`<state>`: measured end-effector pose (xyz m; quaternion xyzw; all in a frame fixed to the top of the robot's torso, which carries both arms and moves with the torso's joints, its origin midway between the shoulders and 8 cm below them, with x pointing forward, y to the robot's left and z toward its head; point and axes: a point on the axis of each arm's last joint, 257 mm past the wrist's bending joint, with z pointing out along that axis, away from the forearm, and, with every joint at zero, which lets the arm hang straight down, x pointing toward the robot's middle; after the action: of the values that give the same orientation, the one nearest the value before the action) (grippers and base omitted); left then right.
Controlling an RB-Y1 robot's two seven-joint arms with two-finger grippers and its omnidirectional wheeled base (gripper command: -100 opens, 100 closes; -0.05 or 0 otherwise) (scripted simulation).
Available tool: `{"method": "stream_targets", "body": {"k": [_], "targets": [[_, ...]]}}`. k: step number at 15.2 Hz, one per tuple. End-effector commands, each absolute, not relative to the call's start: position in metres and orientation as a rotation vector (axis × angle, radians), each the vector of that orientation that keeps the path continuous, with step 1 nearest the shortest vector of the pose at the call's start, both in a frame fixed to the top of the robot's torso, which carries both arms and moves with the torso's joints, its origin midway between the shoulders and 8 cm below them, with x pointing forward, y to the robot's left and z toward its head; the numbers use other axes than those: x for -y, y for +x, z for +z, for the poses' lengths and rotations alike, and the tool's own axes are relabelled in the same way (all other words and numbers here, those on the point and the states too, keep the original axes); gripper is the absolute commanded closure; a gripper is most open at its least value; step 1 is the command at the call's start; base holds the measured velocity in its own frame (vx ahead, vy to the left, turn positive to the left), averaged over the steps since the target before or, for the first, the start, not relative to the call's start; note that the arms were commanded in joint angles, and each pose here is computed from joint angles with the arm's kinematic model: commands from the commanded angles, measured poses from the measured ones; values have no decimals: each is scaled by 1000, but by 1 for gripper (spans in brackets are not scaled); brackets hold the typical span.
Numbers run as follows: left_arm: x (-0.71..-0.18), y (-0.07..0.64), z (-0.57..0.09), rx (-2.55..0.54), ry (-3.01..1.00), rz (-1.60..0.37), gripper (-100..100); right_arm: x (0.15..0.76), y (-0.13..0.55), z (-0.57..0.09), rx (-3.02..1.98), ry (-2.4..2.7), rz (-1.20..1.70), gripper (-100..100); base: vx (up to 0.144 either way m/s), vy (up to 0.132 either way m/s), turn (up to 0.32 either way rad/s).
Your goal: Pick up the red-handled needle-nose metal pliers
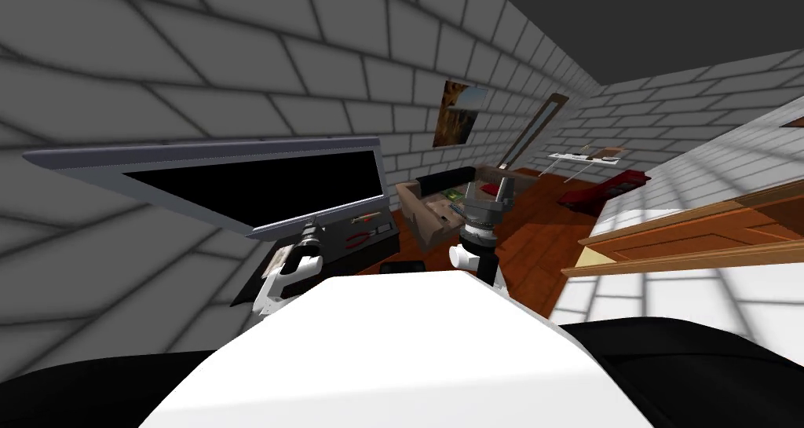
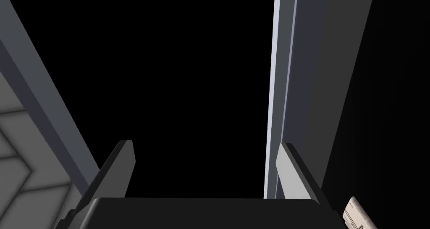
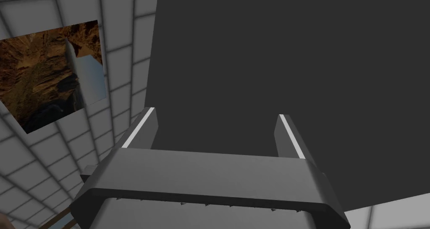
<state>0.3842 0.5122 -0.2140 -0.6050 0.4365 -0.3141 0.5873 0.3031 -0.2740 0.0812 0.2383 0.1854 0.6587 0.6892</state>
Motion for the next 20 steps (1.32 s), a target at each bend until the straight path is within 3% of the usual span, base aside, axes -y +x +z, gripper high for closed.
{"method": "stream_targets", "body": {"k": [1, 12, 20], "targets": [[-531, 378, -234, -1011, -1486, -688, -100, 274, 303, 81, -415, 533, 1473, 0, 15, 18, -263], [-595, 326, -318, -923, -1819, -510, -100, 274, 303, 81, -415, 533, 1473, 0, 9, 12, -198], [-613, 288, -366, -861, -2013, -413, -100, 274, 303, 81, -415, 533, 1473, 0, 8, 15, -202]]}}
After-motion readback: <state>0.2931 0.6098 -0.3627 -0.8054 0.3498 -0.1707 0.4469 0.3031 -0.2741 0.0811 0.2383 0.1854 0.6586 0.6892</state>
